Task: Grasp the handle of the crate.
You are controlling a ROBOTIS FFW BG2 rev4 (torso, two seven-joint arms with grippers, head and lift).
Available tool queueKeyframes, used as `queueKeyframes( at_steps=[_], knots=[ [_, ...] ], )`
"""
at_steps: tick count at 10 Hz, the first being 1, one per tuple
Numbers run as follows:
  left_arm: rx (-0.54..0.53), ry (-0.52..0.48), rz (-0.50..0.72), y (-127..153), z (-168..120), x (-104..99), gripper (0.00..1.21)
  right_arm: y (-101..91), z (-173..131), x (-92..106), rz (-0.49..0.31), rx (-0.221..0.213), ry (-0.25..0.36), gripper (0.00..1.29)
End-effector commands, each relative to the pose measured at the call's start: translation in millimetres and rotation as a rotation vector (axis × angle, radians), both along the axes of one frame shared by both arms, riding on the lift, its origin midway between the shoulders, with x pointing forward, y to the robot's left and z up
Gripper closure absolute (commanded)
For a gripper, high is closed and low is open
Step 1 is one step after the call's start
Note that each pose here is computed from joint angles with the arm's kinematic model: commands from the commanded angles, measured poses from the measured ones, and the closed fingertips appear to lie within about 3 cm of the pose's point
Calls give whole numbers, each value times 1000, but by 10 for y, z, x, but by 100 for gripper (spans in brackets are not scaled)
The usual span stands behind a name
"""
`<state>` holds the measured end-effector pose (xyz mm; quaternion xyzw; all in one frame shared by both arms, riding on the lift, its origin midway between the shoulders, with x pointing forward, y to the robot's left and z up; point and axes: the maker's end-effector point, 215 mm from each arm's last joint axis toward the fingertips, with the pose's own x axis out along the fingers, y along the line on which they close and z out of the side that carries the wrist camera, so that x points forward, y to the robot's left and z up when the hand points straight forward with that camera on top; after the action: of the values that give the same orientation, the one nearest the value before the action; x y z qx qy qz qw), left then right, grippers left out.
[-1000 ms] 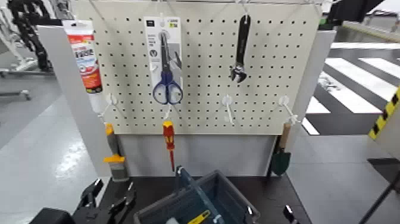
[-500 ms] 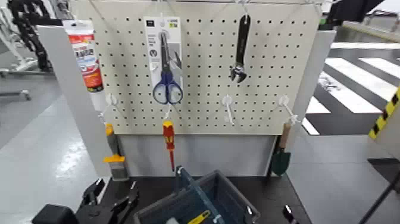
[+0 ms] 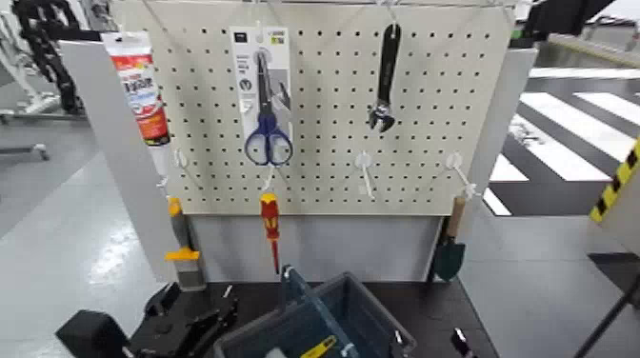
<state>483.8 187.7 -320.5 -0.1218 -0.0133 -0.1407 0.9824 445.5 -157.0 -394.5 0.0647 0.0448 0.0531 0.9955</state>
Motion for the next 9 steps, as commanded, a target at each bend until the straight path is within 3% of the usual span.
queueKeyframes(
  at_steps=[1, 5, 9],
  knots=[
    [-160, 79, -148, -308, 7, 83, 14, 16, -8, 4, 4, 0, 6, 15],
    [-415, 216, -257, -591, -73, 22, 14, 25, -17, 5, 11, -4, 13, 15],
    [-597, 398, -391, -846, -222, -153, 14, 31, -14, 11, 16, -6, 16, 15]
  ],
)
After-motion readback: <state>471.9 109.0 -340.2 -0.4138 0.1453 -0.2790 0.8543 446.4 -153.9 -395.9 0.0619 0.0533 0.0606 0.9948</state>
